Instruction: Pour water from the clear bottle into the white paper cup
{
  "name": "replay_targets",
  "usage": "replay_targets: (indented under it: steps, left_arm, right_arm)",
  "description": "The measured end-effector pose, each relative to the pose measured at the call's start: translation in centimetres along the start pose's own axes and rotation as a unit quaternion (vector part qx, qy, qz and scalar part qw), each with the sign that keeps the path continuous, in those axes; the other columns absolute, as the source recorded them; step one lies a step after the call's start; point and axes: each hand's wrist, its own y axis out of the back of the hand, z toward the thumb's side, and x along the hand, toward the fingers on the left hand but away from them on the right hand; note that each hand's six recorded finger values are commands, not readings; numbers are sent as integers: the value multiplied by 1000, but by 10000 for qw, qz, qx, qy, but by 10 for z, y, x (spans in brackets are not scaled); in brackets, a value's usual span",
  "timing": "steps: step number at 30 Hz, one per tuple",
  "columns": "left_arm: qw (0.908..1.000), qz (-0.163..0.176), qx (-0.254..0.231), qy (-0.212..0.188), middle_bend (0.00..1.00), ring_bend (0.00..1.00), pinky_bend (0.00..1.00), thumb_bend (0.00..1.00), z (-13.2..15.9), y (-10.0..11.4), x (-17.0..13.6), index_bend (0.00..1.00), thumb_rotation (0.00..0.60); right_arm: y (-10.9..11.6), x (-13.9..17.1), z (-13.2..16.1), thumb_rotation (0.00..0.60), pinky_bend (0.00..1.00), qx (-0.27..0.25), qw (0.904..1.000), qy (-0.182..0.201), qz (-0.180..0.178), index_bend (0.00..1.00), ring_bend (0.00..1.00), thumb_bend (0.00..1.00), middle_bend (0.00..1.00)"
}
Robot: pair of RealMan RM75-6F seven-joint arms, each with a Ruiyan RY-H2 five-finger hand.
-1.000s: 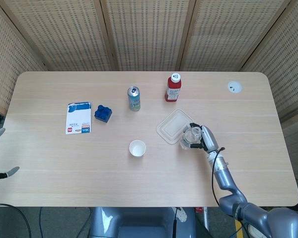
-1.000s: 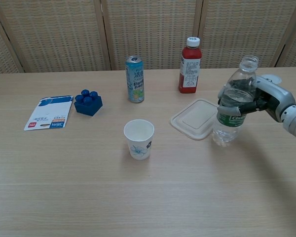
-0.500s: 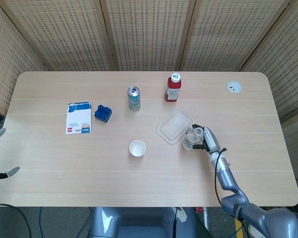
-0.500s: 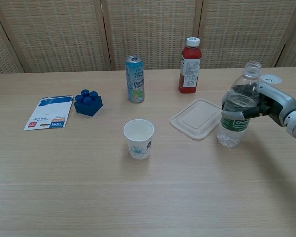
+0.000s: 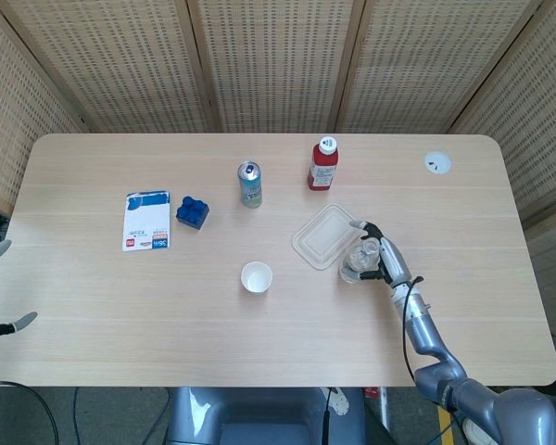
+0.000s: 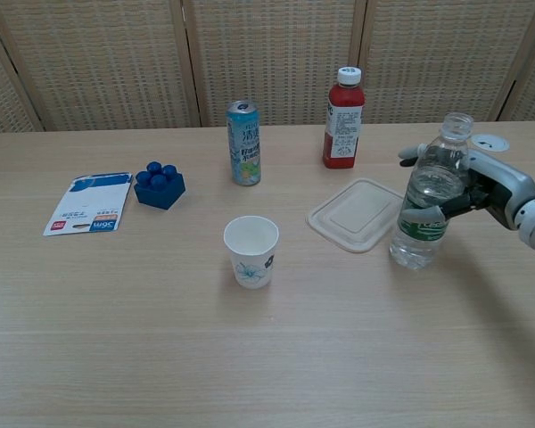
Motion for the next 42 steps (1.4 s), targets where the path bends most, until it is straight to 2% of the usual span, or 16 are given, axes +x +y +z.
replay_targets:
  steps: [4, 12, 20, 32, 37, 42]
  left_arm:
    - [10000, 3, -5, -1, 0, 0, 0, 107, 0, 0, 0, 0, 600]
    - [10000, 7, -13, -16, 0, 0, 0, 108, 0, 1, -1, 0, 600]
    - [10000, -3, -14, -41, 0, 0, 0, 108, 0, 2, -2, 0, 600]
    - [10000, 11, -38, -85, 0, 0, 0, 108, 1, 5, -5, 0, 600]
    - [9998, 41, -94, -146, 0, 0, 0, 108, 1, 8, -8, 0, 600]
    - [9997, 54, -127, -185, 0, 0, 0, 109, 1, 10, -11, 0, 600]
  right_arm:
    - [0, 0, 2, 600, 0, 85, 9999, 30, 46, 0, 0, 0, 0]
    - [3, 0, 9, 600, 0, 308, 9994, 143, 19, 0, 0, 0, 0]
    - [6, 3, 20, 600, 0, 273, 9995, 140, 108, 0, 0, 0, 0]
    - [18, 22, 34, 600, 0, 1009, 9943, 173, 294, 0, 0, 0, 0]
    - [26, 34, 41, 600, 0, 1569, 9870, 267, 227, 0, 0, 0, 0]
    - [36, 46, 52, 600, 0, 2377, 9703, 458, -27, 0, 0, 0, 0]
